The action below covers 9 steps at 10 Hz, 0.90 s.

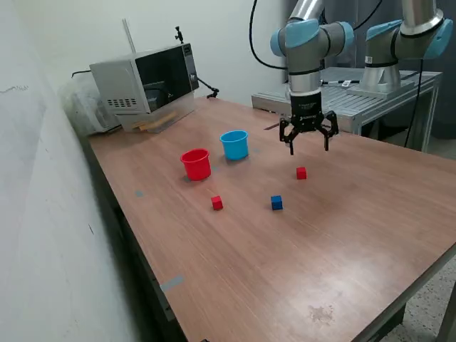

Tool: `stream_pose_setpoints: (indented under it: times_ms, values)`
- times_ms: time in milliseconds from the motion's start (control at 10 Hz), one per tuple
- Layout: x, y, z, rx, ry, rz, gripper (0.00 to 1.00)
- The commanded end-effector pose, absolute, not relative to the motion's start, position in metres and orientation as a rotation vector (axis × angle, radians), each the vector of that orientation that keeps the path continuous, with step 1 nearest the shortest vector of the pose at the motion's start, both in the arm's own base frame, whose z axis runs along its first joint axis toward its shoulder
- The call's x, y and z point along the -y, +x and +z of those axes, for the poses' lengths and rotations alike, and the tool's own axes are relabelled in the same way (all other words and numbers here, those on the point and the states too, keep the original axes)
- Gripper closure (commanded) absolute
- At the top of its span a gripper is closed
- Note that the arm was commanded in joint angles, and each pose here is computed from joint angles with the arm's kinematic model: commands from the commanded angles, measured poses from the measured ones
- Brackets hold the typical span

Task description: Place red objects in the red bin, and blue objects in the blue bin.

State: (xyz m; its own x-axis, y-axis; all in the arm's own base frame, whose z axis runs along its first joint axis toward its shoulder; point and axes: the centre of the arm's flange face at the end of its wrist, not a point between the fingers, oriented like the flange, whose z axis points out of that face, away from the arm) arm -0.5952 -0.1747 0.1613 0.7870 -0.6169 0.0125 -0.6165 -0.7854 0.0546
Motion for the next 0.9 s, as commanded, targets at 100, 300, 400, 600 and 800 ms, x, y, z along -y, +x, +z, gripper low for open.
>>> stream_pose_setpoints:
  times_ms: [100, 300, 400, 600, 800]
  values:
    - [0.174, -0.606, 0.116, 1.004, 2.931, 0.048, 0.0]
    - [0.169, -0.616, 0.114, 1.016, 2.924, 0.039, 0.0]
    - [0.168, -0.616, 0.111, 1.012, 2.927, 0.045, 0.0]
    - [0.167, -0.616, 0.108, 0.975, 2.941, 0.051, 0.0]
    - [0.169, -0.616, 0.108, 0.96, 2.926, 0.061, 1.0]
